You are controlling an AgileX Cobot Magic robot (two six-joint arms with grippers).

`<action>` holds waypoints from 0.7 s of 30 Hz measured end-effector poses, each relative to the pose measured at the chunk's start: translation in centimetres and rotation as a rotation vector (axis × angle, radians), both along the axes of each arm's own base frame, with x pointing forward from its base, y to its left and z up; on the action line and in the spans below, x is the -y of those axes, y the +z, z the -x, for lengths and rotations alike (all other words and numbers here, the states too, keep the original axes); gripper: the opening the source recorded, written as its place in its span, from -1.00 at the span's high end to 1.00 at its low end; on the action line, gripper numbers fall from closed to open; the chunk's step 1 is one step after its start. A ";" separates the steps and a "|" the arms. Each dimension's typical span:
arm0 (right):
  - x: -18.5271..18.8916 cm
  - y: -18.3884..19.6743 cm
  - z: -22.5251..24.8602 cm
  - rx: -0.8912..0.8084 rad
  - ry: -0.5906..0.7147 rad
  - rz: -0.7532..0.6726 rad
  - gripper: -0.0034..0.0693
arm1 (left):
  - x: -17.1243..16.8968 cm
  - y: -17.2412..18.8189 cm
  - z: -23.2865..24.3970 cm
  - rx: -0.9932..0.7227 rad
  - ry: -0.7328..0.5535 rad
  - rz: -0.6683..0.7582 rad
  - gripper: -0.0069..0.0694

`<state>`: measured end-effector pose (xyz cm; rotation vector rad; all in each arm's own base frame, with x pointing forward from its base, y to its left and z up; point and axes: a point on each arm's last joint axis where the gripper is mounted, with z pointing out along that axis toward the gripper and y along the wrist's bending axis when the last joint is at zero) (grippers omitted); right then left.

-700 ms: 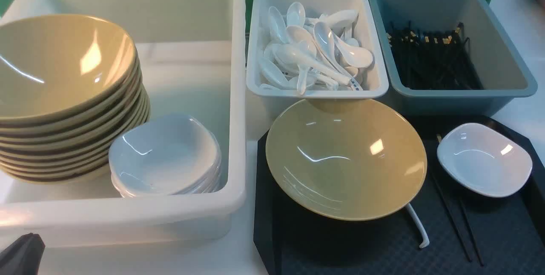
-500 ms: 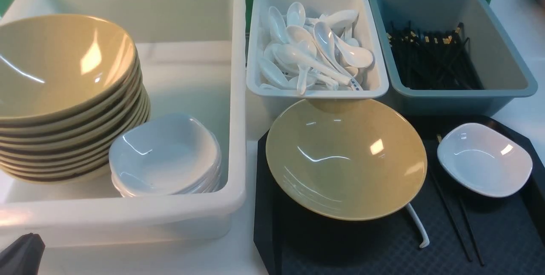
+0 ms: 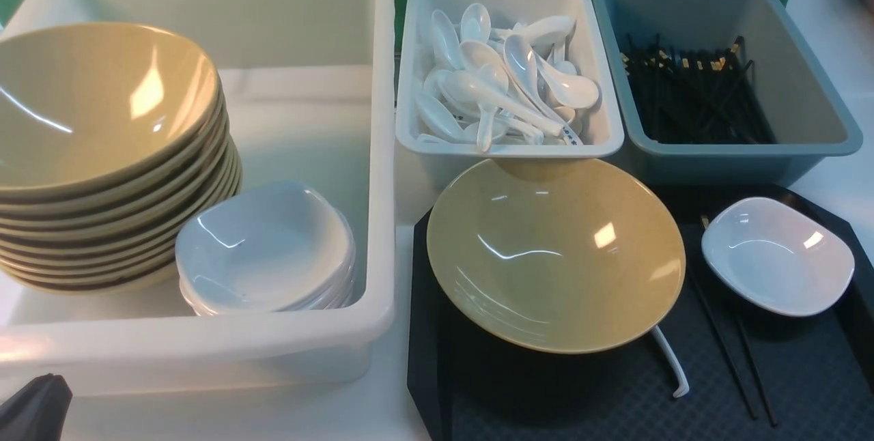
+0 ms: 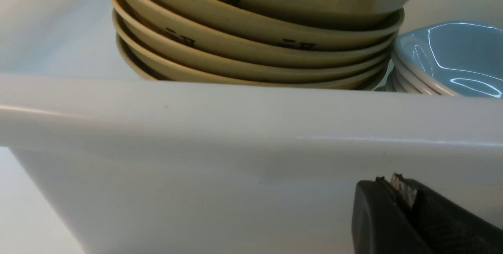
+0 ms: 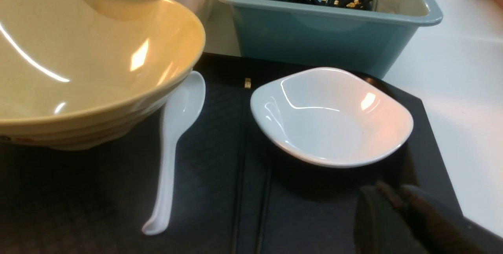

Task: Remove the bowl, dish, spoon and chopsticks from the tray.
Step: Use the left arm to grab the yellow noodle bowl on the left

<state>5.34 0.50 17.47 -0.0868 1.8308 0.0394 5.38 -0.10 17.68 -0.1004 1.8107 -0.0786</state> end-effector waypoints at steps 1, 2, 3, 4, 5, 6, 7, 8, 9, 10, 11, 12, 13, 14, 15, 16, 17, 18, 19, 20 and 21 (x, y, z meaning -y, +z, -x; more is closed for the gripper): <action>0.0 0.0 0.0 0.000 0.000 0.000 0.64 | 0.0 0.0 0.0 0.000 0.000 0.000 0.84; 0.0 0.0 0.0 0.000 0.000 0.000 0.64 | 0.0 0.0 0.0 0.000 0.000 0.000 0.84; 0.0 0.0 0.0 0.000 0.000 0.000 0.64 | 0.0 0.0 0.0 0.000 0.000 0.000 0.84; 0.0 0.0 0.0 0.000 0.000 0.000 0.64 | 0.0 0.0 0.0 0.000 0.000 0.000 0.84; 0.0 0.0 0.0 0.000 0.000 0.000 0.63 | 0.0 0.0 0.0 0.000 0.000 0.000 0.84; 0.0 0.0 0.0 0.000 0.000 0.000 0.63 | 0.0 0.0 0.0 0.000 0.000 0.000 0.84; 0.0 0.0 0.0 0.000 0.000 0.000 0.63 | 0.0 0.0 0.0 0.000 0.000 0.000 0.84; 0.0 0.0 0.0 0.000 0.000 0.000 0.63 | 0.0 0.0 0.0 0.000 0.000 0.000 0.84; 0.0 0.0 0.0 0.000 0.000 0.000 0.62 | 0.0 0.0 0.0 0.000 0.000 0.000 0.84; 0.0 0.0 0.0 0.000 0.000 0.000 0.62 | 0.0 0.0 0.0 0.000 0.000 0.000 0.84; 0.0 0.0 0.0 0.000 0.000 0.000 0.61 | 0.0 0.0 0.0 0.000 0.000 0.000 0.84; 0.0 0.0 0.0 0.000 0.000 0.000 0.61 | 0.0 0.0 0.0 0.000 0.000 -0.001 0.84; 0.0 0.0 0.0 0.000 0.000 0.000 0.60 | 0.0 0.0 0.0 0.000 0.000 -0.001 0.84; 0.0 0.0 0.0 0.000 0.000 0.000 0.60 | 0.0 0.0 0.0 0.000 0.000 -0.001 0.84; 0.0 0.0 0.0 0.000 0.000 0.000 0.60 | 0.0 0.0 0.0 0.000 0.000 -0.001 0.84; 0.0 0.0 0.0 0.000 0.000 0.000 0.60 | 0.0 0.0 0.0 0.000 0.000 -0.001 0.84; 0.0 0.0 0.0 0.000 0.000 0.000 0.59 | 0.0 0.0 0.0 0.000 0.000 -0.001 0.84; 0.0 0.0 0.0 0.000 0.000 0.000 0.59 | 0.0 0.0 0.0 0.000 0.000 -0.001 0.84; 0.0 0.0 0.0 0.000 0.000 0.000 0.59 | 0.0 0.0 0.0 0.000 0.000 -0.001 0.84; 0.0 0.0 0.0 0.000 0.000 0.000 0.59 | 0.0 0.0 0.0 0.000 0.000 -0.001 0.84; 0.0 0.0 0.0 0.000 0.000 0.000 0.59 | 0.0 0.0 0.0 0.000 0.000 -0.001 0.84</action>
